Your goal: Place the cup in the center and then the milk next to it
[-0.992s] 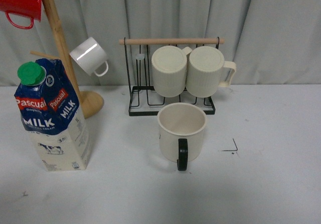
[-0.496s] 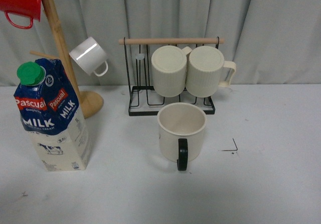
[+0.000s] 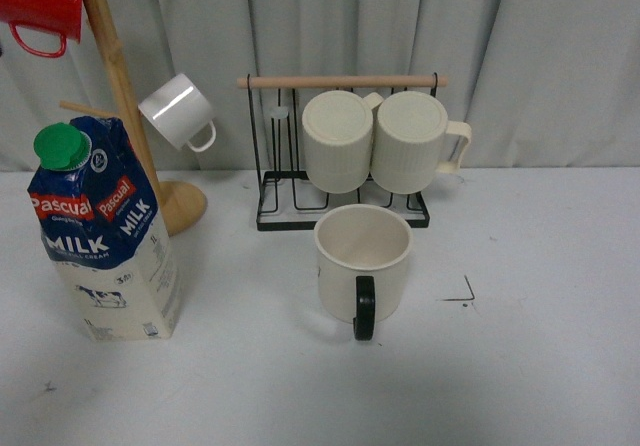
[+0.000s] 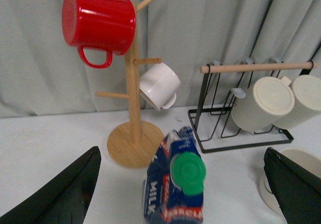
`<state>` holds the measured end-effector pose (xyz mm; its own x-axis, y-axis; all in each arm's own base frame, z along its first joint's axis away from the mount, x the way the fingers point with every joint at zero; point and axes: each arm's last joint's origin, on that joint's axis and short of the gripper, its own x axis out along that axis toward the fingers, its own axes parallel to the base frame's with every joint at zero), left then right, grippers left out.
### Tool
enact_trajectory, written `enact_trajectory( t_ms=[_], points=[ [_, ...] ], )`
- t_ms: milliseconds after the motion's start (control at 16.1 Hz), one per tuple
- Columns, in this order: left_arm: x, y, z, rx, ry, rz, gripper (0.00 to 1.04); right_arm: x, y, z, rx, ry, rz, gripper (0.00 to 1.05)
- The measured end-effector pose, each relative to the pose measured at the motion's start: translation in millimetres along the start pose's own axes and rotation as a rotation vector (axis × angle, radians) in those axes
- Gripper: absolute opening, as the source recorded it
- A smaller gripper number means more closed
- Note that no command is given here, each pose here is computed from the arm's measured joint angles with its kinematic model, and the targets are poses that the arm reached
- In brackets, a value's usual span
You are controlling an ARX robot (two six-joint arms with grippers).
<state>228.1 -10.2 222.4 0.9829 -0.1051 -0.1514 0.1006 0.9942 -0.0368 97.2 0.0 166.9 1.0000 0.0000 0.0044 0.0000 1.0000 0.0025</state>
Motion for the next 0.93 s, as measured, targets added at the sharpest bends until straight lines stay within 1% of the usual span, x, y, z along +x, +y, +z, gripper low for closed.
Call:
enact_trajectory(
  t_ms=[124, 248, 434, 558, 682, 868, 930],
  points=[
    [36, 2, 3, 0.046, 0.028, 0.019, 0.98, 0, 0, 0, 0.000, 0.000, 0.000, 0.98],
    [46, 3, 1, 0.061, 0.048, 0.025, 0.98, 0, 0, 0, 0.000, 0.000, 0.000, 0.98],
    [75, 7, -16, 0.121, 0.168, 0.036, 0.98, 0, 0, 0, 0.000, 0.000, 0.000, 0.98],
    [90, 13, -16, 0.121, 0.179, 0.069, 0.98, 0, 0, 0, 0.000, 0.000, 0.000, 0.98],
    [95, 14, -20, 0.098, 0.197, 0.067, 0.98, 0, 0, 0, 0.000, 0.000, 0.000, 0.98],
    [99, 12, -44, 0.079, 0.284, 0.051, 0.98, 0, 0, 0, 0.000, 0.000, 0.000, 0.98],
    [98, 9, -46, 0.082, 0.288, 0.042, 0.98, 0, 0, 0, 0.000, 0.000, 0.000, 0.98]
  ],
)
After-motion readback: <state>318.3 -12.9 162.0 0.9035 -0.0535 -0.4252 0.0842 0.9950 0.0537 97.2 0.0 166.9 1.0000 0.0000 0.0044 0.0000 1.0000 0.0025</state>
